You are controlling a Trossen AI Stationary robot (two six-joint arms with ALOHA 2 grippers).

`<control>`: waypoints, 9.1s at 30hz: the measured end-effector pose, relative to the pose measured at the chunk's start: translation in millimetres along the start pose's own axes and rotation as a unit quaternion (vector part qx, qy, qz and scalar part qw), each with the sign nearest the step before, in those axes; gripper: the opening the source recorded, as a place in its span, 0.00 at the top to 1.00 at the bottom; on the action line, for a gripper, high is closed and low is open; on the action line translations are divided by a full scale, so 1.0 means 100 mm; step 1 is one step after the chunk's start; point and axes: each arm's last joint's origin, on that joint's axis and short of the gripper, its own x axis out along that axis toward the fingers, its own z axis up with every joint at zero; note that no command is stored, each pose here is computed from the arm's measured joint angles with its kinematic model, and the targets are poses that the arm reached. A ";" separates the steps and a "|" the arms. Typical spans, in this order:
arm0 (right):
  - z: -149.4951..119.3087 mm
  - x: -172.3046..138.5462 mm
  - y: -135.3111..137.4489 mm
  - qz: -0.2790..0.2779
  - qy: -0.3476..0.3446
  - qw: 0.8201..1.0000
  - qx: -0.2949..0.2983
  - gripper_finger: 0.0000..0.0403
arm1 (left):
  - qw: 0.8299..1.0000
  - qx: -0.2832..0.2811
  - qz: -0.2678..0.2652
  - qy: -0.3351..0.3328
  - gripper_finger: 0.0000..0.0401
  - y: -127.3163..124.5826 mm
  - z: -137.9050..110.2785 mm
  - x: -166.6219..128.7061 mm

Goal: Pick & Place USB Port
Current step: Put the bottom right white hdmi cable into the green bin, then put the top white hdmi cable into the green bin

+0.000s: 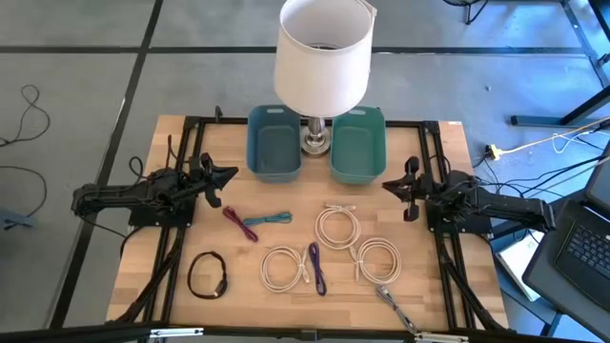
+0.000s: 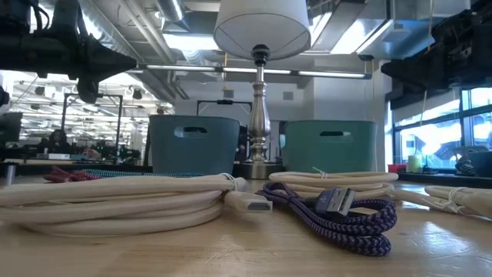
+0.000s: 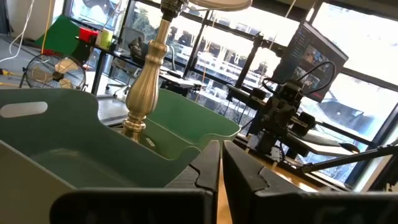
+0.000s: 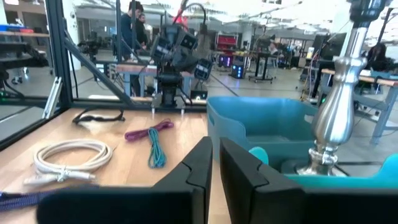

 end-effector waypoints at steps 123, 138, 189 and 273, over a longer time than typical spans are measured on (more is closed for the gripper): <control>-0.06 0.63 1.39 -0.309 0.698 0.640 0.083 0.92 | 0.844 0.268 0.100 0.454 0.99 -1.36 0.55 0.32; 0.99 0.78 1.53 -0.369 0.344 0.863 -0.033 0.92 | 0.848 0.284 0.115 0.432 0.99 -1.34 0.55 0.33; 0.31 1.41 -1.18 -0.391 0.457 0.799 -0.010 0.92 | 0.848 0.279 0.116 0.435 0.99 -1.35 0.55 0.33; 0.17 1.56 1.11 0.082 0.446 0.886 0.100 0.63 | 0.850 0.288 0.120 0.425 0.99 -1.34 0.55 0.33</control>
